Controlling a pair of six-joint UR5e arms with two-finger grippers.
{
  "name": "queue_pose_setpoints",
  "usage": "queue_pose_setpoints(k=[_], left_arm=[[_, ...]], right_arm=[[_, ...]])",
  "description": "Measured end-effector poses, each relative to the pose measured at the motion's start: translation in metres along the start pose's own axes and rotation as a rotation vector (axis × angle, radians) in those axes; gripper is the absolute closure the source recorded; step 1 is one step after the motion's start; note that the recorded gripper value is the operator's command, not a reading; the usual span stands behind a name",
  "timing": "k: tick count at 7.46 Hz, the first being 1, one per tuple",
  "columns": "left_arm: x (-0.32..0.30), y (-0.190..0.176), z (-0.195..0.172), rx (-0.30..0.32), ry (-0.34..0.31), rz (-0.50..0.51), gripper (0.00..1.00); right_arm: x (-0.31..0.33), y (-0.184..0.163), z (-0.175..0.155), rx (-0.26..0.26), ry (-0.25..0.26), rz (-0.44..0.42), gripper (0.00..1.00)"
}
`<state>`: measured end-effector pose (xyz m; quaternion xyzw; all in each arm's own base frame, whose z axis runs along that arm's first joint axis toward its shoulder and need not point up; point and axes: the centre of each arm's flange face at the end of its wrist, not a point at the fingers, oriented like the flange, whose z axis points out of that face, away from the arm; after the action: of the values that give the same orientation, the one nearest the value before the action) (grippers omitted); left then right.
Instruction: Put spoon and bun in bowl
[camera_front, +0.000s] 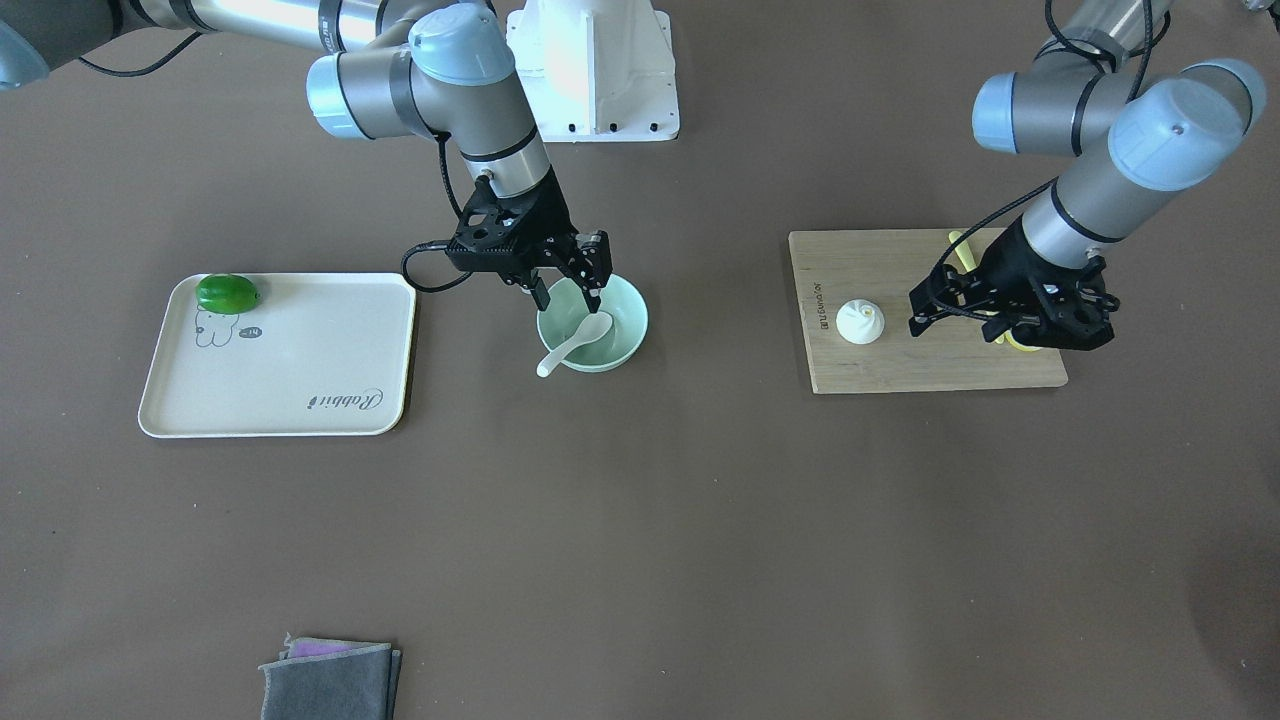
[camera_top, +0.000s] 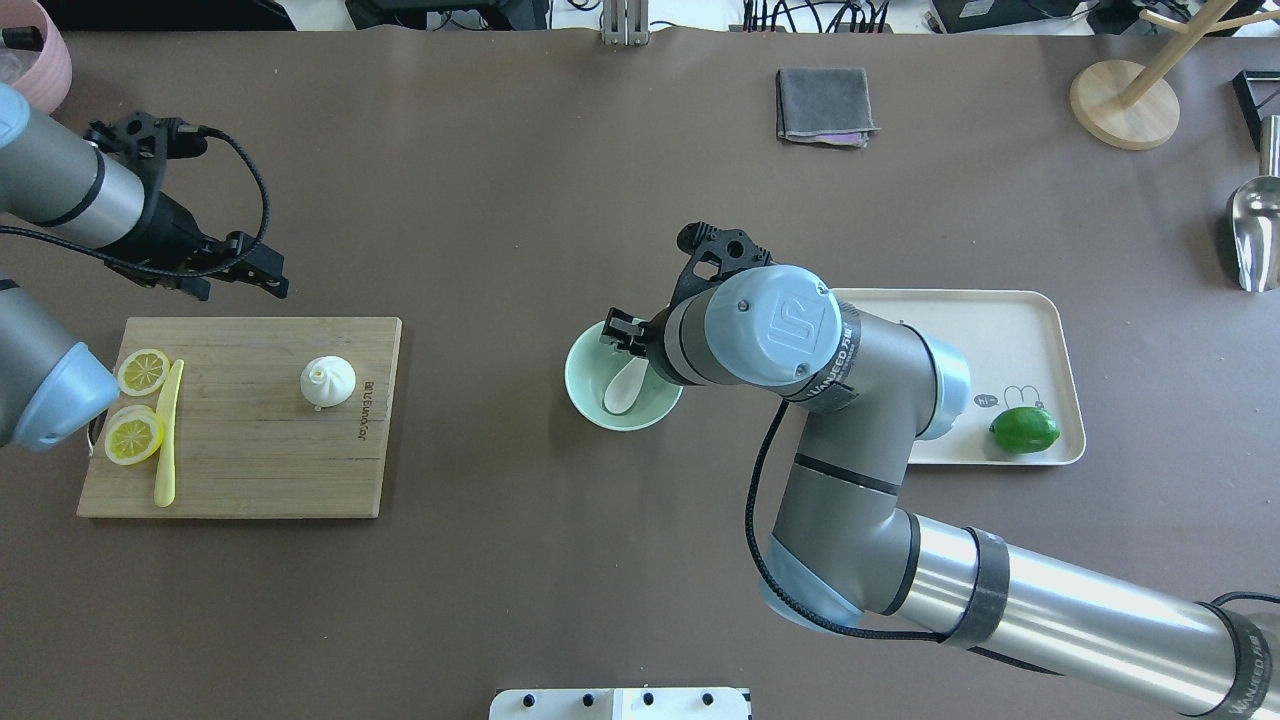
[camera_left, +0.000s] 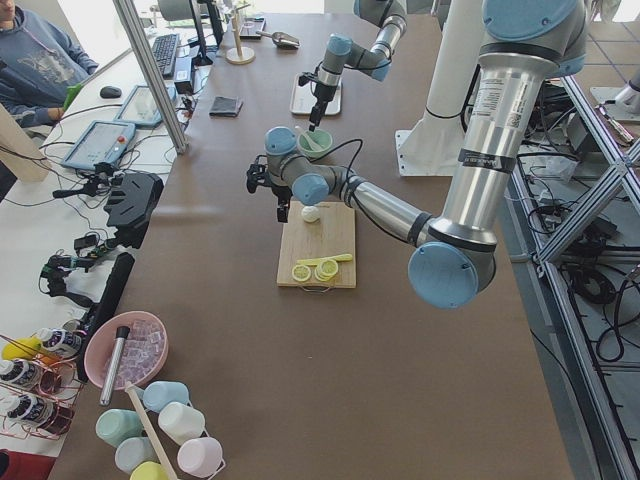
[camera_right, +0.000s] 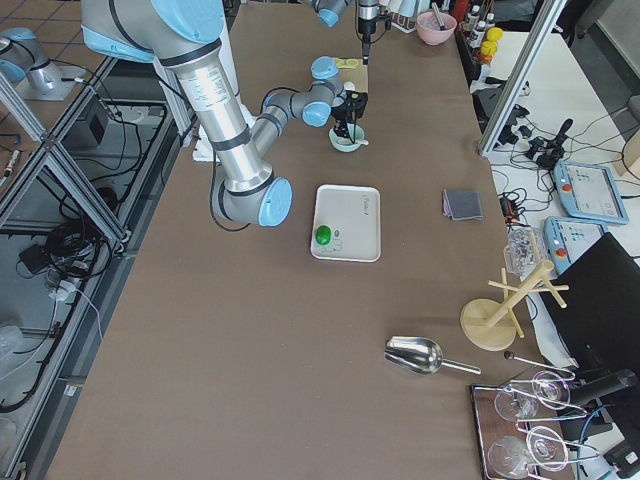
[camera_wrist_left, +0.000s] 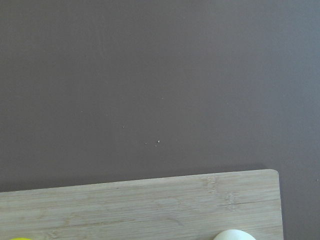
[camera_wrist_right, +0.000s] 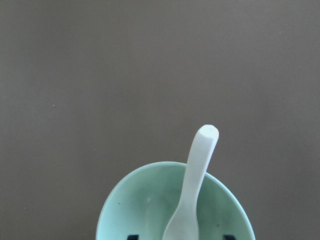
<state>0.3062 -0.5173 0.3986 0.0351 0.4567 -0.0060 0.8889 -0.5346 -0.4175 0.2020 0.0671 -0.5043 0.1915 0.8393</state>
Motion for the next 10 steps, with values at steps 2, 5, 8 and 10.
queue_pose_setpoints(k=[2, 5, 8, 10], left_arm=[[0.048, 0.017, 0.037, 0.012, -0.030, -0.008, 0.07], [0.058, 0.058, 0.066, -0.013, -0.068, 0.049, 0.47], [0.034, 0.085, 0.059, -0.035, -0.083, 0.138, 1.00], [0.037, 0.085, 0.061, -0.038, -0.080, 0.150, 1.00]], right_arm=[[0.050, -0.061, -0.035, -0.051, 0.012, -0.004, 0.00], [0.102, -0.125, -0.064, -0.100, 0.032, -0.067, 0.00], [0.105, -0.130, -0.068, -0.102, 0.030, -0.070, 0.00], [0.107, -0.132, -0.070, -0.100, 0.031, -0.066, 0.00]])
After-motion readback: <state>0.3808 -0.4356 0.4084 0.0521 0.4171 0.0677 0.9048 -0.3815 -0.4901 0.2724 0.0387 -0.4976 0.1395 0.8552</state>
